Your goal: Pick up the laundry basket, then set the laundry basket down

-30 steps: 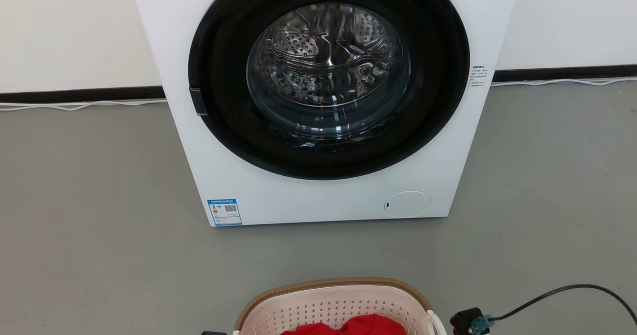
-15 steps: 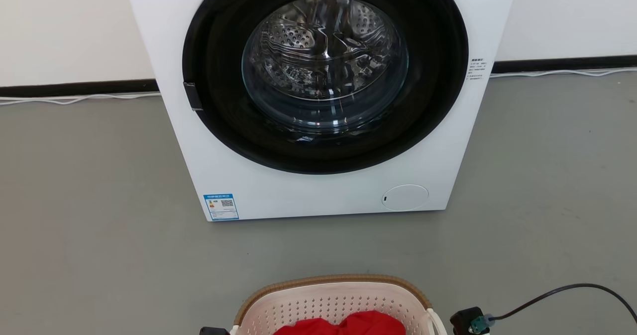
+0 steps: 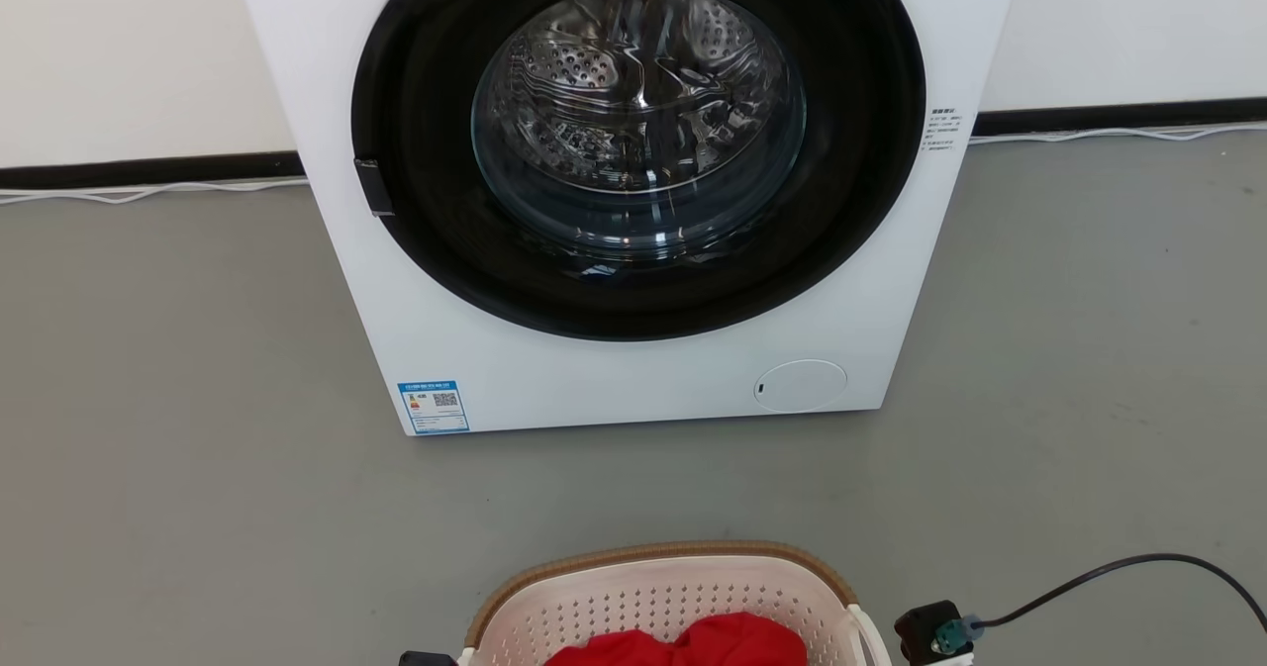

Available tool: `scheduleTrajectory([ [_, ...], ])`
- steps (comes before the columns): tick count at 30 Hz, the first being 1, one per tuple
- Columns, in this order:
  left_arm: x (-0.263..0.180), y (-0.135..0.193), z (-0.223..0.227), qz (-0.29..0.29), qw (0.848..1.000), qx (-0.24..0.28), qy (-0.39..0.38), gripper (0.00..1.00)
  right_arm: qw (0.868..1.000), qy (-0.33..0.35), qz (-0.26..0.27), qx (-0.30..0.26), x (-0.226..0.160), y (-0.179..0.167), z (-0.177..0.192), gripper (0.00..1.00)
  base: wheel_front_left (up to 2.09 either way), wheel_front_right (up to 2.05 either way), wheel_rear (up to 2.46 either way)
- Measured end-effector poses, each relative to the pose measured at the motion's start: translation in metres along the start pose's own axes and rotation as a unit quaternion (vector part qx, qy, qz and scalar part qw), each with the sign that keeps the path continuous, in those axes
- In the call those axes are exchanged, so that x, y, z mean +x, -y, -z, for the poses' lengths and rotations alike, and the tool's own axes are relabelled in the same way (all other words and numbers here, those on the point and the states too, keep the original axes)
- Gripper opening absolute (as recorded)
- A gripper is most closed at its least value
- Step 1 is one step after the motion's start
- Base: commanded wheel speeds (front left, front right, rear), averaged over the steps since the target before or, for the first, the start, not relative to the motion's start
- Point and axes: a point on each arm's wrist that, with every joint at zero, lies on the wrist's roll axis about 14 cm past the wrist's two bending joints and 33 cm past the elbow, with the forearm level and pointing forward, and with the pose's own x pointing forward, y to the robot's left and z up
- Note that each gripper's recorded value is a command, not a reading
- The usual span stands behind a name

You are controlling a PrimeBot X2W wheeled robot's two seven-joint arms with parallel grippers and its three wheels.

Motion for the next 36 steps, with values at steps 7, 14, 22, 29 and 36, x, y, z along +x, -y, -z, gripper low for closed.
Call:
scheduleTrajectory([
  [7,0.002,0.001,-0.001,0.002,1.000,0.000,-0.003,0.00,1.000,-0.004,0.000,0.002,0.002,0.001,0.002,0.00,0.00,0.00,0.00],
  [14,0.008,-0.003,-0.013,-0.002,1.000,-0.010,0.009,0.00,1.000,0.013,0.003,-0.001,0.008,0.004,-0.014,0.00,0.00,0.00,0.00],
  [22,0.030,-0.012,-0.057,-0.011,0.999,-0.018,0.045,0.00,0.998,0.056,0.008,0.006,0.026,0.016,-0.054,0.00,0.00,0.00,0.00],
  [29,0.066,-0.025,-0.105,-0.018,0.997,-0.019,0.073,0.00,0.996,0.092,0.018,0.005,0.058,0.035,-0.102,0.00,0.00,0.00,0.00],
  [36,0.111,-0.040,-0.129,-0.024,0.997,-0.016,0.077,0.00,0.995,0.096,0.023,-0.005,0.103,0.053,-0.126,0.00,0.00,0.00,0.00],
])
